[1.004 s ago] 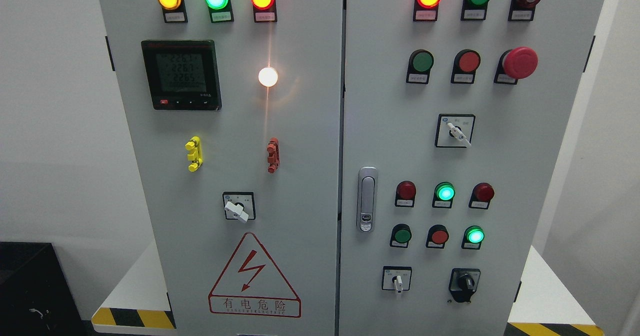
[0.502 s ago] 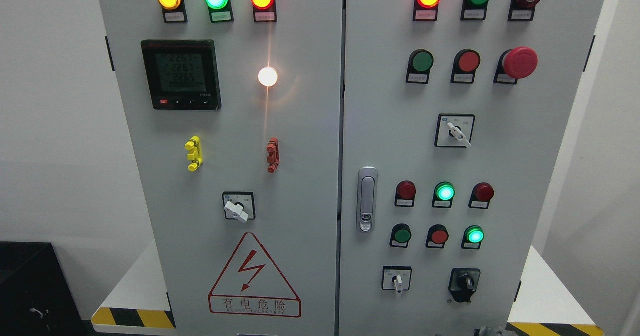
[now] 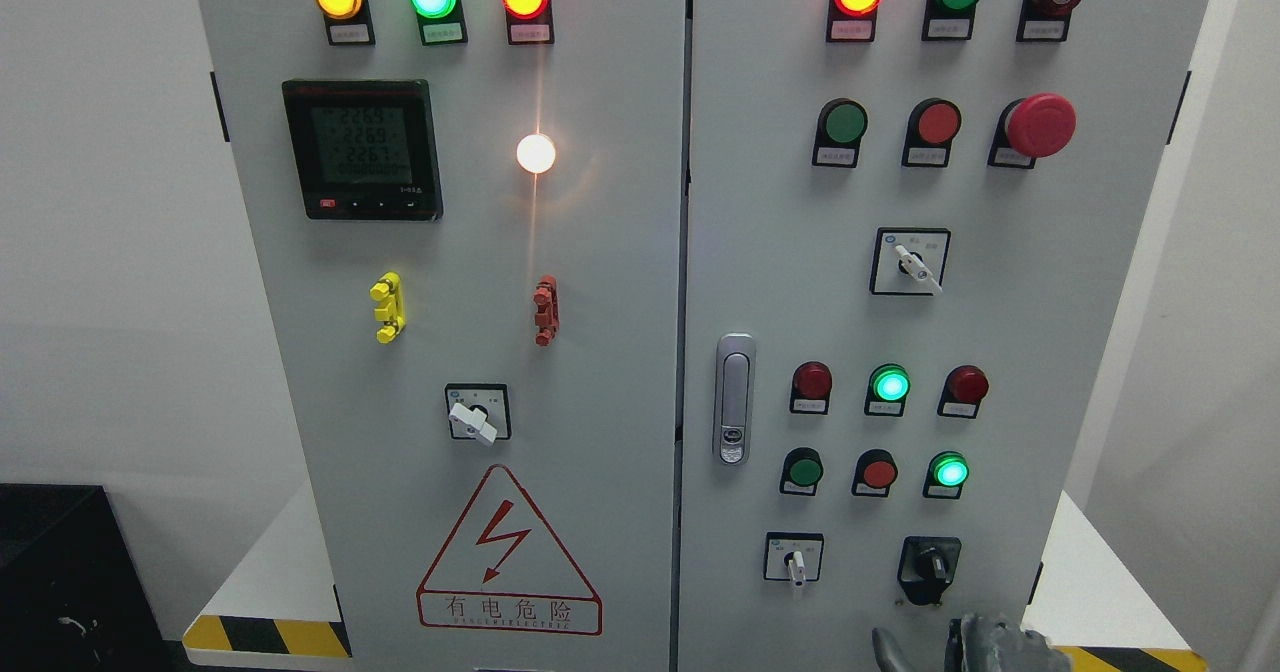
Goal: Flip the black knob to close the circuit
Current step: 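Raise the right hand up to the black rotary knob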
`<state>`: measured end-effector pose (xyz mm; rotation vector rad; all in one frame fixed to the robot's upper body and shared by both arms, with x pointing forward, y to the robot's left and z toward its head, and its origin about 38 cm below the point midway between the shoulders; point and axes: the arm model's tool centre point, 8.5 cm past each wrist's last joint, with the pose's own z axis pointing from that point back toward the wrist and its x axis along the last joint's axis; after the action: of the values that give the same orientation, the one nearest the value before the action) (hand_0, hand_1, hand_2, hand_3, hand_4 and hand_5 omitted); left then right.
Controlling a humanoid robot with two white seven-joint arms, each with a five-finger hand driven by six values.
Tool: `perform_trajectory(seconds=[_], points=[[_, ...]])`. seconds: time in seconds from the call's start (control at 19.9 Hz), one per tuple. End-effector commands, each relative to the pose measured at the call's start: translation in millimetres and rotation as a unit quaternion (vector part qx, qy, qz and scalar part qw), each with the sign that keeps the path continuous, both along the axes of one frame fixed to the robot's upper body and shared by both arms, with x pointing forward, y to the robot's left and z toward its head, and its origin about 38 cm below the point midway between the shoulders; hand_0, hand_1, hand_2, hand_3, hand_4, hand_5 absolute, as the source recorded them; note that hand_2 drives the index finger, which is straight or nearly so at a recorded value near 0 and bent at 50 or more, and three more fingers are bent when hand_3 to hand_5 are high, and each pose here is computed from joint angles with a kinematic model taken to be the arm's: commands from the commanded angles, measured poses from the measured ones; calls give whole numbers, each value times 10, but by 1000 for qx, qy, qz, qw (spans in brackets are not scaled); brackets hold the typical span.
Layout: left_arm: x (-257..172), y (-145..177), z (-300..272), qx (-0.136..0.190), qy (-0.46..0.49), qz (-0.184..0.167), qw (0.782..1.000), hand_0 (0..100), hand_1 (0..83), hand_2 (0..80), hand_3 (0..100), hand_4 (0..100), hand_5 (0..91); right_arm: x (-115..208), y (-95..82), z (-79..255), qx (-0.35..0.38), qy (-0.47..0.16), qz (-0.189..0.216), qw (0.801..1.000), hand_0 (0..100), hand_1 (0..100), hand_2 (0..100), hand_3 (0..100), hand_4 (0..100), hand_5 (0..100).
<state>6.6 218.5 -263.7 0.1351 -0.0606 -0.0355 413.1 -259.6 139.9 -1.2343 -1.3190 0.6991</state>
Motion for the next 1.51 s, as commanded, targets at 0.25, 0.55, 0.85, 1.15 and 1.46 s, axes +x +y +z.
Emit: perform_trajectory(seconds=[0.25, 0.55, 0.85, 1.15, 1.46], points=[[-44, -14, -5, -2, -3, 1, 1000, 120, 556, 0, 0, 0, 0, 51, -130, 116, -1, -9, -12, 1000, 0, 0, 906, 1000, 965, 999], [-44, -14, -5, -2, -3, 1, 1000, 120, 556, 0, 0, 0, 0, 134, -160, 195, 0, -18, -16, 1000, 0, 0, 906, 1000, 966, 999], [-44, -14, -5, -2, -3, 1, 1000, 120, 556, 0, 0, 0, 0, 167, -222, 195, -5, -16, -19, 1000, 0, 0, 905, 1000, 967, 999], [-44, -14, -5, -2, -3, 1, 1000, 120, 556, 0, 0, 0, 0, 166, -304, 132, -6, -7, -28, 1000, 0, 0, 905, 1000, 967, 999], [-34, -14, -5, -2, -4, 1, 1000, 120, 556, 0, 0, 0, 0, 160, -351, 148, -10, -10, -32, 999, 0, 0, 904, 1000, 967, 998]])
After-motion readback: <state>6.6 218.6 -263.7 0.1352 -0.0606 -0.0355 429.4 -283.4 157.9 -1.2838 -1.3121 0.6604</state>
